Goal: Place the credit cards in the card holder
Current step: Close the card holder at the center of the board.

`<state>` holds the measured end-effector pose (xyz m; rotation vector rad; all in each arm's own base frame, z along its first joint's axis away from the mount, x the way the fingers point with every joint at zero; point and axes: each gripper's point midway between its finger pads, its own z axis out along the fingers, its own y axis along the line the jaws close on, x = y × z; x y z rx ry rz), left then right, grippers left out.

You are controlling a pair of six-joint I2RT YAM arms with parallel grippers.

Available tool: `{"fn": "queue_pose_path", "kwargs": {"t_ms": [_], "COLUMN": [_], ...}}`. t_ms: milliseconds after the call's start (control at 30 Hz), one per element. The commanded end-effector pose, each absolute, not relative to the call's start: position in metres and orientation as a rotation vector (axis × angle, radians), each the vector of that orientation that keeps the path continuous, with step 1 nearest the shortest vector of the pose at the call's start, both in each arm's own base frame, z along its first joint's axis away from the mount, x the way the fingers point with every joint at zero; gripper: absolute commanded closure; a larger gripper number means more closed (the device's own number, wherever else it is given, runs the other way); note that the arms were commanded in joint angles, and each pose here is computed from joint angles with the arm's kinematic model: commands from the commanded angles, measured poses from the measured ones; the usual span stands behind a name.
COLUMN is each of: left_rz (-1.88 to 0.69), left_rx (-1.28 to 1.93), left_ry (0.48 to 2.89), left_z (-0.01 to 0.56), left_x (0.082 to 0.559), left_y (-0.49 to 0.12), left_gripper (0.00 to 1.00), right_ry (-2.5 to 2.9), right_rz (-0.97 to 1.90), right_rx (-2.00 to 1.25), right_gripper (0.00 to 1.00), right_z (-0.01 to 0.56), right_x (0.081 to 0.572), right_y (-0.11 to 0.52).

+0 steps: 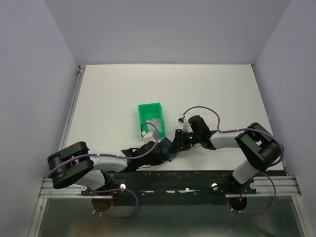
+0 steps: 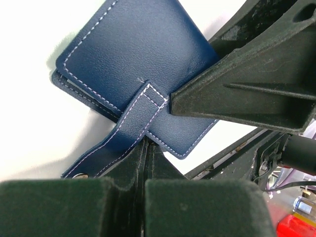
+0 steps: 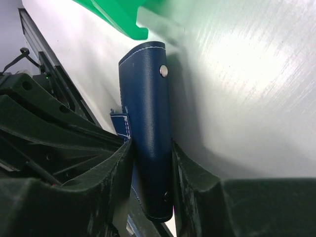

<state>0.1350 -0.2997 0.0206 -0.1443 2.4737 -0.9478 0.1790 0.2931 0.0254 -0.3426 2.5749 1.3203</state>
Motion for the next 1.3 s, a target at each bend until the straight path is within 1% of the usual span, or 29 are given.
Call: {"fn": "queue_pose_path", "kwargs": {"t_ms": [0,100,167,367,500,533,600,700,867,1033,1067,1167,1267], "left_rz": [-0.693,-0.693,-0.699,-0.708,-0.673,-0.665,-0.654,-0.645,-0.647,-0.662,-0.664,-0.669,-0.667], "left_rx": [-0.096,-0.097,-0.100,-0.112,-0.110,-0.110,-0.119,-0.133,-0.167,-0.182,-0.187,-0.202,-0.208], "left_ry": [2.641,2.638,2.627,2.565,2.516,2.507,2.485,2.462,2.426,2.408,2.406,2.397,2.392], "left_z": [-0.028,-0.027,-0.022,0.001,0.020,0.025,0.033,0.040,0.048,0.050,0.050,0.050,0.050], "left_x": [0.114,0.114,0.116,0.121,0.128,0.128,0.131,0.132,0.132,0.130,0.129,0.129,0.129], "left_y": [-0.258,-0.258,-0.258,-0.250,-0.240,-0.237,-0.232,-0.223,-0.210,-0.202,-0.201,-0.197,-0.196], "left_gripper": [1.00,1.00,1.00,1.00,1.00,1.00,1.00,1.00,1.00,0.97,0.97,0.97,0.97], "right_ry": [2.604,2.560,2.551,2.485,2.538,2.555,2.568,2.577,2.533,2.532,2.530,2.529,2.528], "right_rz": [1.399,1.369,1.270,0.682,0.270,0.174,0.028,-0.117,-0.333,-0.375,-0.372,-0.357,-0.343], "right_rx": [-0.387,-0.397,-0.385,-0.285,-0.236,-0.221,-0.197,-0.204,-0.319,-0.402,-0.418,-0.482,-0.537], "right_gripper": [0.61,0.70,0.77,0.91,0.99,1.00,1.00,1.00,1.00,0.99,0.98,0.90,0.77], "right_z": [0.029,0.045,0.055,0.098,0.107,0.105,0.102,0.097,0.095,0.076,0.073,0.063,0.056], "right_x": [0.153,0.156,0.161,0.198,0.211,0.214,0.218,0.220,0.218,0.210,0.207,0.198,0.188], "right_y": [0.290,0.287,0.277,0.211,0.159,0.148,0.132,0.125,0.141,0.166,0.171,0.187,0.204]}}
